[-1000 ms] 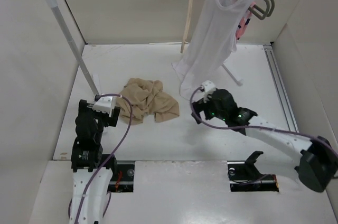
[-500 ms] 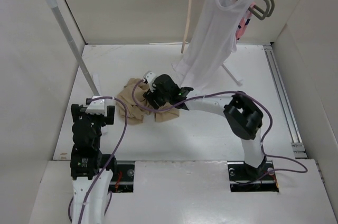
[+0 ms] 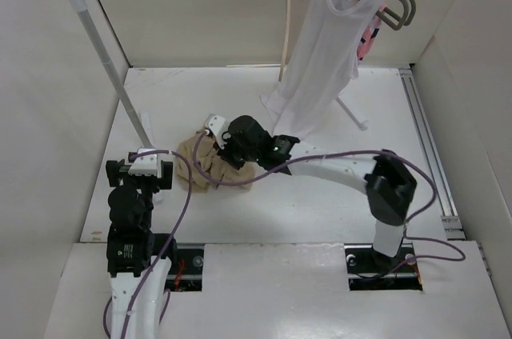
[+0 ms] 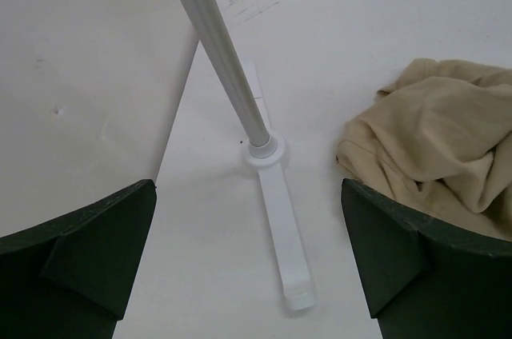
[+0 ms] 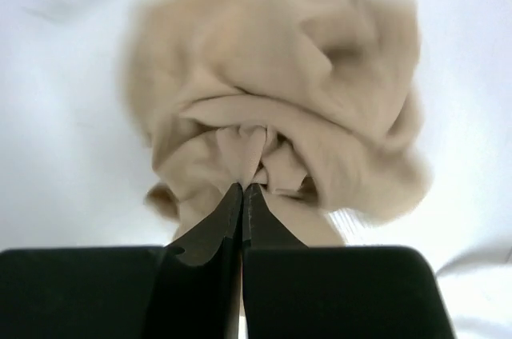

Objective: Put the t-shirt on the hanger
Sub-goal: Move the tshirt to the center of the board

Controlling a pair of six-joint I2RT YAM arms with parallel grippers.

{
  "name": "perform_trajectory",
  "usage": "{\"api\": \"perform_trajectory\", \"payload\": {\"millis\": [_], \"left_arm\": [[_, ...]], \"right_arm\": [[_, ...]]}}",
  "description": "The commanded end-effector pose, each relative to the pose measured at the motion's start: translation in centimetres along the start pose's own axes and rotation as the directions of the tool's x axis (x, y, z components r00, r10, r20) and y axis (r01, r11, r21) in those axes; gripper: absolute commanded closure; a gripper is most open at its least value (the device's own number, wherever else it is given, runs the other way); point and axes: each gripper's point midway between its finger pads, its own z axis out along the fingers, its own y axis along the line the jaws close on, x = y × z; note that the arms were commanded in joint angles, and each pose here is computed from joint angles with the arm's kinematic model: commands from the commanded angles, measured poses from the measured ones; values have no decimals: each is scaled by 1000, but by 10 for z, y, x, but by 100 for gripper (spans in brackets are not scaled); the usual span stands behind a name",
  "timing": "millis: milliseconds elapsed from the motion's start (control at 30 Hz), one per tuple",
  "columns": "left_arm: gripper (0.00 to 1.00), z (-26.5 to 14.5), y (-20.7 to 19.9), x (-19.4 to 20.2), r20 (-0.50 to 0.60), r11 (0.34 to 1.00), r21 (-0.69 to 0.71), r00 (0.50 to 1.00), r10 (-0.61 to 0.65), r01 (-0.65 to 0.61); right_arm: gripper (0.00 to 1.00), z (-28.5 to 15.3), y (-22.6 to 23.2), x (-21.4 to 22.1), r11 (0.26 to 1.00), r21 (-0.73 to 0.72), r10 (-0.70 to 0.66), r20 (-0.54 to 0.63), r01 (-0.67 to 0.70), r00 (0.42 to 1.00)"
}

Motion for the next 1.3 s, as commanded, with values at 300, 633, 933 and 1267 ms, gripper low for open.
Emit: {"api": "perform_trajectory", "payload": {"millis": [300,633,933,1267], "left_arm": [[0,0,10,-11,53,998,-56,998,-25,28],[0,0,8,-11,55,998,-47,998,-25,28],[0,-1,8,-13,66,999,-41,998,-17,20],[0,-2,7,-15,77,999,-35,997,-18,21]], "right_arm": [[100,-208,5,-124,999,-31,43,551,-31,833],[1,-187,-99,93,862,364,383,-9,-354,924],[4,-173,10,47,998,-12,60,61,-59,996],[18,-108,84,85,958,-284,21,-92,-46,996]]}}
